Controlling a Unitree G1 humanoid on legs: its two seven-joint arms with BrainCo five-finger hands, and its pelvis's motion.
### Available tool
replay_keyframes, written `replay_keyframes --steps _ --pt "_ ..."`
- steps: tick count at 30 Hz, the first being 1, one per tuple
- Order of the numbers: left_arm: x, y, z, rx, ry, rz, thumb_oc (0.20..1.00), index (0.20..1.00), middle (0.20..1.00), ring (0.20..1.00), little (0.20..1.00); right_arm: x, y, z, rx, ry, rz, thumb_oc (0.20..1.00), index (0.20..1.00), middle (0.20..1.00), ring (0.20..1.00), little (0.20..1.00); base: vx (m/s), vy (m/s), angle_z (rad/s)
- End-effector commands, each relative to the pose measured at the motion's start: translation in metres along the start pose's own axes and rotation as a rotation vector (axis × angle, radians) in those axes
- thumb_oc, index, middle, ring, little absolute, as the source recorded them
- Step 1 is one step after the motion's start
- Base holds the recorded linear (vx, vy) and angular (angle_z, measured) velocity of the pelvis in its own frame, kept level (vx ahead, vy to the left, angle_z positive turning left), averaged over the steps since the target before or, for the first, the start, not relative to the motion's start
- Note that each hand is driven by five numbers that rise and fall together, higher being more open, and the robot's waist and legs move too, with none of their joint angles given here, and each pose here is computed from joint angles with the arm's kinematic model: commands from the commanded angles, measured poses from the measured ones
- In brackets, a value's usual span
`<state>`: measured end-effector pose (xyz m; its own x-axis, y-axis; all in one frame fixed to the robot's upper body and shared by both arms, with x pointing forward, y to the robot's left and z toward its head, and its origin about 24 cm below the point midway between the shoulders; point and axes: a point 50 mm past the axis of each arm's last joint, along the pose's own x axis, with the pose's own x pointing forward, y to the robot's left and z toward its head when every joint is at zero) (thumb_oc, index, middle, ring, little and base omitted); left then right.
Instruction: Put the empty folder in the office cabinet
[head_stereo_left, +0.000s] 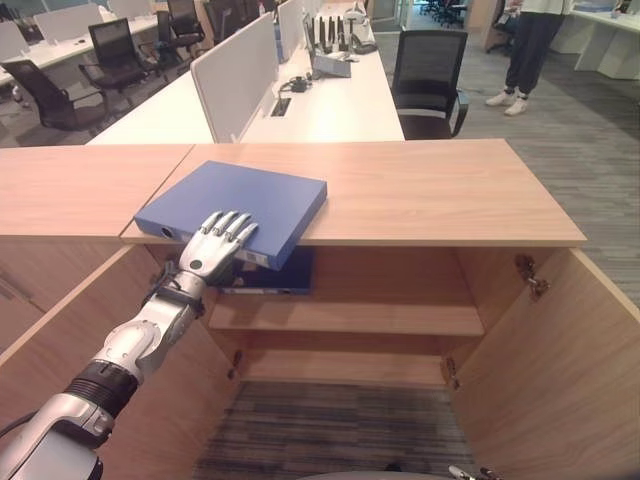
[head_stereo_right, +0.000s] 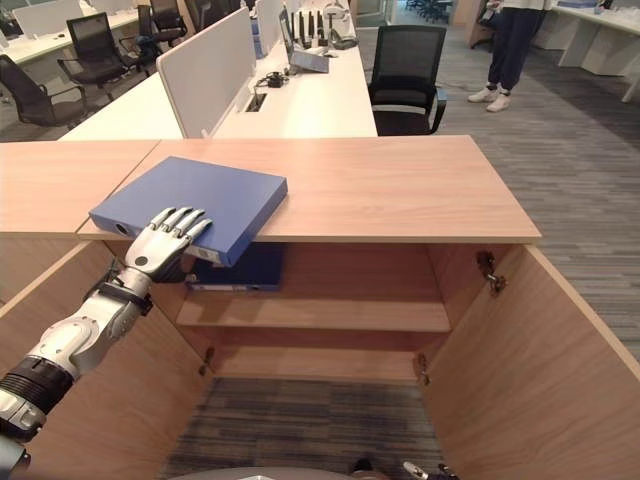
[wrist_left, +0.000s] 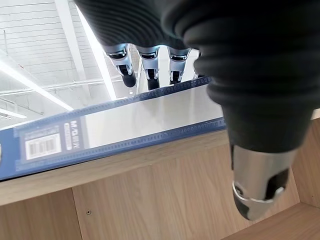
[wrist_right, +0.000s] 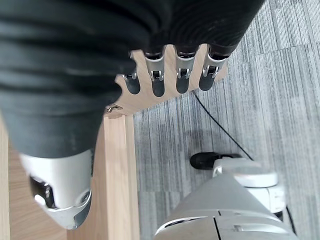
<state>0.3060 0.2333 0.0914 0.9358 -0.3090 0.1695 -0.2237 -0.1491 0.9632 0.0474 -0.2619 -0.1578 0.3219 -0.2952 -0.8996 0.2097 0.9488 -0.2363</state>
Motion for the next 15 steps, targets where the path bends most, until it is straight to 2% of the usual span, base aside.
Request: replay_keyframes --steps 1,15 --pt "0.0396 0.0508 -0.0225 0.047 0.068 0.189 1.0 1.0 1.0 1.0 1.0 0.0055 -0.0045 0.0215 -0.016 -0.036 -0.029 1.0 1.0 1.0 1.0 1.0 0.01 0.004 -0.08" --pt "0.0428 0.0549 -0.0245 -0.021 0.106 0.23 1.0 1.0 1.0 1.0 1.0 0.0051 -0.0003 0.0174 -0.004 -0.023 -0.019 1.0 1.0 1.0 1.0 1.0 0.01 0.005 -0.03"
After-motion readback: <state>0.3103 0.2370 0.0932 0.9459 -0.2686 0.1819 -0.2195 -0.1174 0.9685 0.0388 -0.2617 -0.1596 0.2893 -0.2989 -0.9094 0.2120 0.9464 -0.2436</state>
